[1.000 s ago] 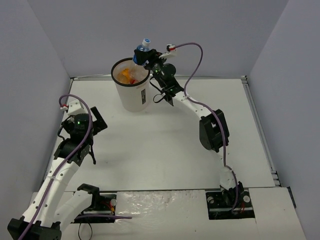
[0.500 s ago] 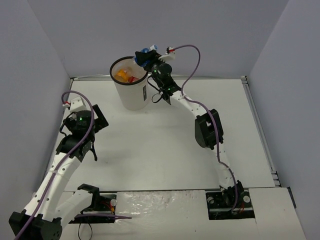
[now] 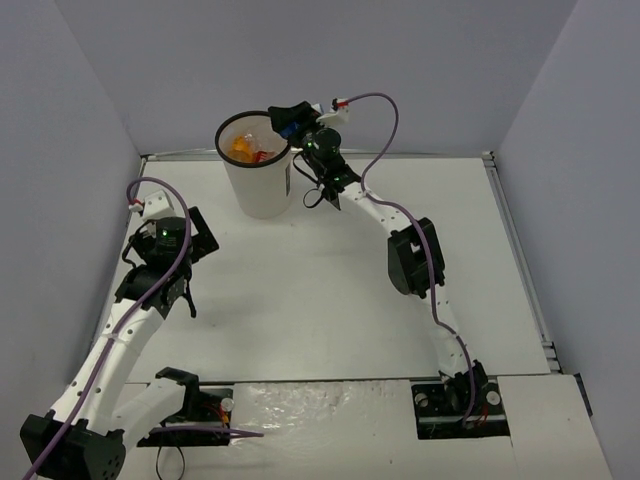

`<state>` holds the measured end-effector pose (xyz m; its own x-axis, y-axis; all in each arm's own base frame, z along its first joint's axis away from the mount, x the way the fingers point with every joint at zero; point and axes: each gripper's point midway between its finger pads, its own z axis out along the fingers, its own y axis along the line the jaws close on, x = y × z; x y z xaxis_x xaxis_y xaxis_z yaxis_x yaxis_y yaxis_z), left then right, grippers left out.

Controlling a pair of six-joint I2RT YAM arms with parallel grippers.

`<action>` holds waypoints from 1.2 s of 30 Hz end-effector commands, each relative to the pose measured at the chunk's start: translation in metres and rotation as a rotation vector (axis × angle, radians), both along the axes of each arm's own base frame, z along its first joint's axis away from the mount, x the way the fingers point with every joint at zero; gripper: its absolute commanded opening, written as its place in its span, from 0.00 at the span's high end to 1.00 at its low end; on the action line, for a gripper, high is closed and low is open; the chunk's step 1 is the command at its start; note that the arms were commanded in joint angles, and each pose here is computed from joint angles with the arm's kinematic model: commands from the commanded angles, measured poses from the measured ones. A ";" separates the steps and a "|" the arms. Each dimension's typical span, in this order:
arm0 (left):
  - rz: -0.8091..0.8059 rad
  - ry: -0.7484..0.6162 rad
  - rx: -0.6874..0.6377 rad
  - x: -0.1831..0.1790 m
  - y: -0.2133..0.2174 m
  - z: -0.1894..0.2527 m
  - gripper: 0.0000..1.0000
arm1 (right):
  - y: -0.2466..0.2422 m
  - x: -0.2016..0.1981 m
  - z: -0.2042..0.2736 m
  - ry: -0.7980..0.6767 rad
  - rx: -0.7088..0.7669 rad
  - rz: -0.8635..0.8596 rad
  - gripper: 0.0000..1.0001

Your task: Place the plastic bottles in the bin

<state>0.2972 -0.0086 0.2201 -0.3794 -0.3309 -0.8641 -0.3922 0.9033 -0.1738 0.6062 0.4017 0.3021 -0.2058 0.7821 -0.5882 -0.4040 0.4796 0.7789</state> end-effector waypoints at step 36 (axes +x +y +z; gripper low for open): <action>-0.029 -0.115 -0.054 0.011 -0.008 0.036 0.03 | 0.001 -0.043 0.119 -0.258 -0.001 0.068 0.66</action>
